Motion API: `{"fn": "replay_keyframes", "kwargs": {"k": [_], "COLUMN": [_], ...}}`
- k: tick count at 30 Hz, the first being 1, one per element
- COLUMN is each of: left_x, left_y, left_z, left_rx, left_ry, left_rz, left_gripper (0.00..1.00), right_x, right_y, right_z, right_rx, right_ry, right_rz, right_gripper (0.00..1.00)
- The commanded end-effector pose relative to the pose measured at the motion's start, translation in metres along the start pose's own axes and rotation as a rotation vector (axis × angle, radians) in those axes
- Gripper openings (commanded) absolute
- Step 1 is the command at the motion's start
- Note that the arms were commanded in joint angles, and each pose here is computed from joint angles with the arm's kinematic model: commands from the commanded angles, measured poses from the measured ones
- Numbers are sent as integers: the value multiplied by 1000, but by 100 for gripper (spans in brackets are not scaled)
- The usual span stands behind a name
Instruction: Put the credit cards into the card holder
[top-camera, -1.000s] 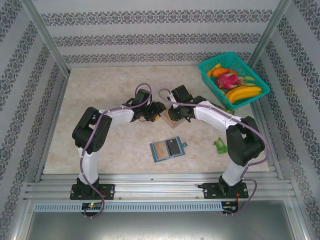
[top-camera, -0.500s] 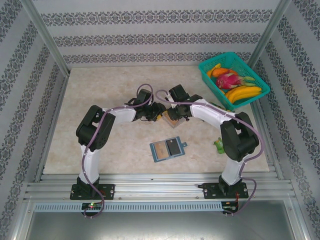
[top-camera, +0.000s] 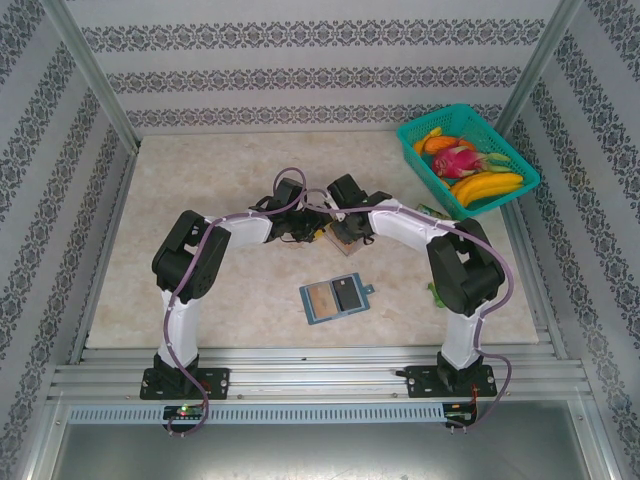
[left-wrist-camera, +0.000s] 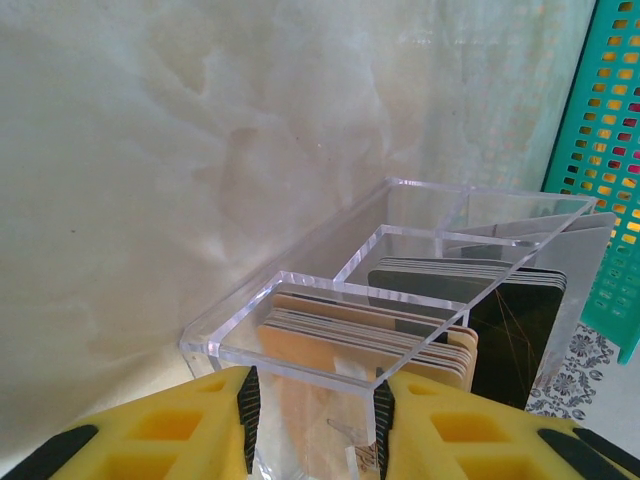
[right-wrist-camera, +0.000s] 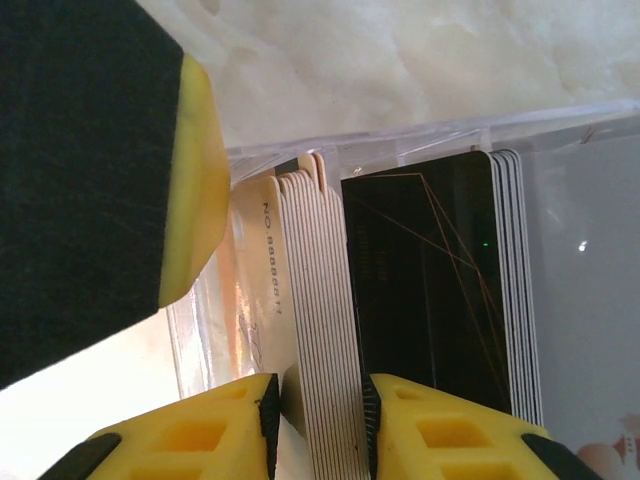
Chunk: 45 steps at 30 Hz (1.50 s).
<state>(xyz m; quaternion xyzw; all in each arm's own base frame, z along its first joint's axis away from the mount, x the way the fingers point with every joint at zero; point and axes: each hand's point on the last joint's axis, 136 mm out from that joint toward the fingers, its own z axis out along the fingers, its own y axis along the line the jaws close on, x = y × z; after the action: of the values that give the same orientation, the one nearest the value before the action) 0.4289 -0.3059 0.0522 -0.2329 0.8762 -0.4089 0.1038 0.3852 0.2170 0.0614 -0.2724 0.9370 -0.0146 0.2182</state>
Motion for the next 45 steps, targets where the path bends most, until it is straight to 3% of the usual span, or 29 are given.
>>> {"fn": "replay_keyframes", "kwargs": {"k": [1, 6, 33, 35, 45], "left_x": [-2, -2, -3, -3, -2], "left_y": [21, 20, 9, 7, -18], "left_z": [2, 1, -6, -8, -32], "left_rx": [-50, -50, -20, -15, 48], "left_ry": [2, 1, -17, -18, -56], "left_rz": [-33, -28, 1, 6, 63], "left_gripper": [38, 38, 38, 38, 41], "right_x": [-8, -12, -15, -16, -17], "right_y": [-9, -14, -15, -14, -7], "right_z": [-2, -10, -27, -30, -47], "right_rx": [97, 159, 180, 171, 110], "right_ry": [-13, -46, -63, -75, -85], "right_rz": [-41, -55, -55, -53, -24], "right_gripper": [30, 30, 17, 12, 1]}}
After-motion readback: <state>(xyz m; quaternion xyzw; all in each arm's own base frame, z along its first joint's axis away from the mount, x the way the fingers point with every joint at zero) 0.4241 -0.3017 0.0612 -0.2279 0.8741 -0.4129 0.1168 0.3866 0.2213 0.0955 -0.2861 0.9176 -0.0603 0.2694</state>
